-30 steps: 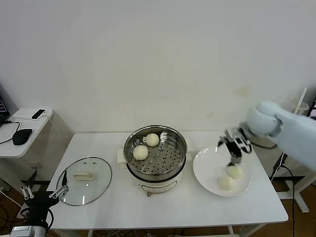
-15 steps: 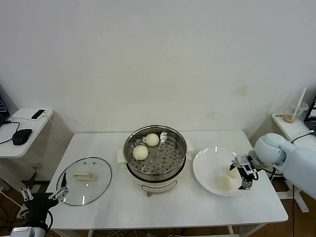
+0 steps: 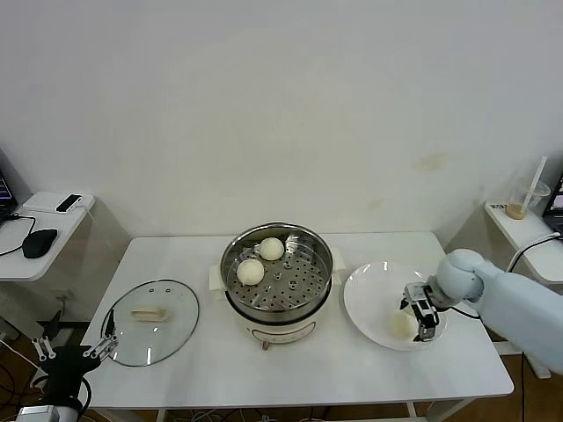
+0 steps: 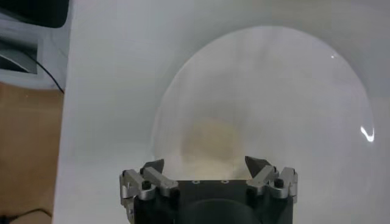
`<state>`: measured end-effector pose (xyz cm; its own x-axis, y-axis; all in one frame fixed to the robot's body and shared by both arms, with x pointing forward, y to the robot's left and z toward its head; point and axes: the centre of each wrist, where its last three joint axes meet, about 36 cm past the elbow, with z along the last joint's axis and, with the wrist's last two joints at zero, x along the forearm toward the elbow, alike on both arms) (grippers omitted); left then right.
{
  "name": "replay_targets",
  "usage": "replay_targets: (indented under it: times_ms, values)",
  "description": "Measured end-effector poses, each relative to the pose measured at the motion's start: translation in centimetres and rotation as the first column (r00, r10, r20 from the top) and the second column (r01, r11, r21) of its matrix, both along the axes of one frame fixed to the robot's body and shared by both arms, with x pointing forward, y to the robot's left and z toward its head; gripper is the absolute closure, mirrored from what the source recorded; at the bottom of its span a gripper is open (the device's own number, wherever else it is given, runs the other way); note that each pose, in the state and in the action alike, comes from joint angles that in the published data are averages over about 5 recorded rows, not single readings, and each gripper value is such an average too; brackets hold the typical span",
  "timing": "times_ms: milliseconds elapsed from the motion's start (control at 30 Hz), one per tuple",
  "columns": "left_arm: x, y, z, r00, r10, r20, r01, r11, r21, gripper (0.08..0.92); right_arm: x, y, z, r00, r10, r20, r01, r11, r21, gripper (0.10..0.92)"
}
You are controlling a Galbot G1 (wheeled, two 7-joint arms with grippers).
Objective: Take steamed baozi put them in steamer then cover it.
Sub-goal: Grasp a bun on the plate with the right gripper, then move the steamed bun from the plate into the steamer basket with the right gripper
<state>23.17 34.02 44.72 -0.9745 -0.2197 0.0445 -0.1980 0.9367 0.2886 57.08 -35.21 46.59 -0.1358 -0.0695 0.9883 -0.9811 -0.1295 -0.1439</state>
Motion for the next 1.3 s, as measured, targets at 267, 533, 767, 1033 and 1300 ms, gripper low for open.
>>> replay_targets:
  times_ms: [267,533,767,1033,1300]
  values:
    - [0.0,0.0,-0.2,1.0000,0.003,-0.003,-0.003,1.000,-0.003,0.177,0.7,0.9,-1.0,1.000,-0.009,-0.005,0.009,1.000,0.001,0.255]
    - [0.1,0.0,-0.3,1.0000,0.003,-0.004,-0.003,1.000,-0.006,0.177,0.9,0.6,-1.2,1.000,-0.026,-0.009,0.026,1.000,-0.017,0.359]
    - [0.2,-0.1,-0.4,1.0000,0.002,-0.002,-0.002,1.000,-0.009,0.177,1.1,0.4,-0.8,1.000,-0.030,-0.008,0.030,0.999,-0.024,0.415]
    - [0.3,0.0,-0.2,1.0000,0.001,0.002,-0.001,1.000,-0.005,0.177,1.9,0.4,1.6,1.000,-0.022,0.002,0.022,1.000,-0.012,0.428]
    - [0.3,-0.1,0.2,0.9999,-0.005,0.011,0.005,1.000,-0.003,0.177,3.8,1.1,7.5,0.999,0.001,0.045,-0.002,1.000,0.027,0.428]
